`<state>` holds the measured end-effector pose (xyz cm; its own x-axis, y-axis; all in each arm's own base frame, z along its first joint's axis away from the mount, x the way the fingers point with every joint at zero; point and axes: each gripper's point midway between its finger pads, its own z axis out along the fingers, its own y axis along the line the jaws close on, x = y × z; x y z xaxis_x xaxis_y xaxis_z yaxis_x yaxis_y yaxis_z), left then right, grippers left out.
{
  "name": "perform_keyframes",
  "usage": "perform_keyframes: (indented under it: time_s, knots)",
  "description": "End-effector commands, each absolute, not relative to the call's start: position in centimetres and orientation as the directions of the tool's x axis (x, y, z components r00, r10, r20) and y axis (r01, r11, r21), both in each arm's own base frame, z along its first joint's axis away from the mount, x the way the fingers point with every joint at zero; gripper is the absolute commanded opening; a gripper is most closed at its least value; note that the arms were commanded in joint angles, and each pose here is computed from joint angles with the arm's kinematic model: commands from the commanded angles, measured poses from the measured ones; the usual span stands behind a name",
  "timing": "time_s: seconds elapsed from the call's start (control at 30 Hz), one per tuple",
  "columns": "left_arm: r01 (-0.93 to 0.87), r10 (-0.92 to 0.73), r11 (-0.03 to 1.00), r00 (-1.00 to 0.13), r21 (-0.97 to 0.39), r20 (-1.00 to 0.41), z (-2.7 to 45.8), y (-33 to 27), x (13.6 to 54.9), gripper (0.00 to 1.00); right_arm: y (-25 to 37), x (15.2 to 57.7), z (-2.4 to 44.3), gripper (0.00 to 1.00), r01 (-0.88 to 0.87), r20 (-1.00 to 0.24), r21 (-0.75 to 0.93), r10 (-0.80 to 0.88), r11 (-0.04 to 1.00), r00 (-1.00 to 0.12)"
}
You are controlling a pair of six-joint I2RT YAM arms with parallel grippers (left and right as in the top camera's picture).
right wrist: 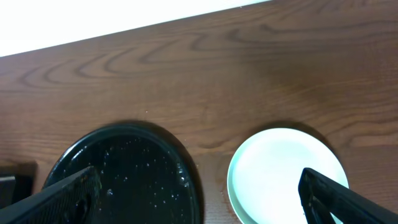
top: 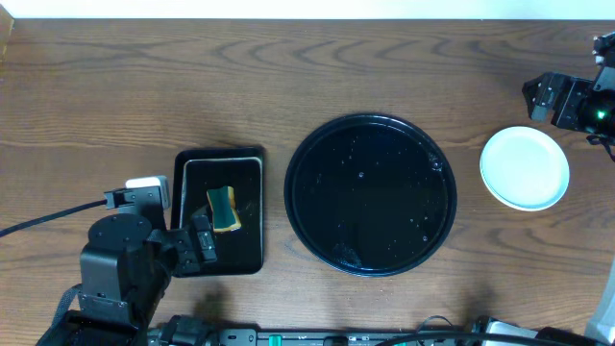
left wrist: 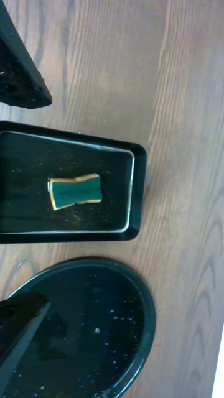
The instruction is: Clean dirty plates on tray and stack at the side
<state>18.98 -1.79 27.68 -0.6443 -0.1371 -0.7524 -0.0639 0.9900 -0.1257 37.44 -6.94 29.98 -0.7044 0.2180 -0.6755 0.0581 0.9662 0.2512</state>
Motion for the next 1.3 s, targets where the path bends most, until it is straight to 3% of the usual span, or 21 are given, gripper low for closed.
perform_keyframes:
  time_s: [0.0,0.13,0.23,0.4,0.5,0.77,1.27]
  knots:
    - [-0.083,-0.134,0.991,-0.581,-0.105,-0.803,29.5,-1.1,19.7,0.94,-6.6,37.5,30.8,0.99,0.032,-0.694,0.239,0.194,0.970,-0.694]
    - [-0.087,-0.128,0.991,-0.468,-0.098,-0.875,31.8,-0.8,21.6,0.94,-6.6,37.5,30.8,0.99,0.032,-0.694,0.239,0.194,0.970,-0.694]
    - [-0.101,-0.140,0.988,-0.323,-0.113,-0.936,34.0,0.0,22.1,0.94,-6.6,37.5,30.8,0.99,0.032,-0.694,0.239,0.194,0.970,-0.694]
    - [-0.148,-0.189,0.972,-0.049,-0.180,-0.981,36.5,2.1,20.3,0.94,-6.6,37.5,30.8,0.99,0.032,-0.694,0.239,0.194,0.970,-0.694]
    - [-0.167,-0.195,0.965,0.061,-0.203,-0.979,36.6,2.9,19.0,0.94,-6.6,37.5,30.8,0.99,0.032,-0.694,0.239,0.194,0.970,-0.694]
    - [-0.193,-0.193,0.961,0.038,-0.197,-0.980,31.0,3.3,18.9,0.95,-6.6,37.5,30.8,0.99,0.032,-0.694,0.239,0.194,0.970,-0.694]
    - [-0.213,-0.191,0.961,-0.042,-0.178,-0.981,21.0,3.3,22.1,0.95,-6.6,37.5,30.8,0.99,0.032,-0.694,0.239,0.194,0.970,-0.694]
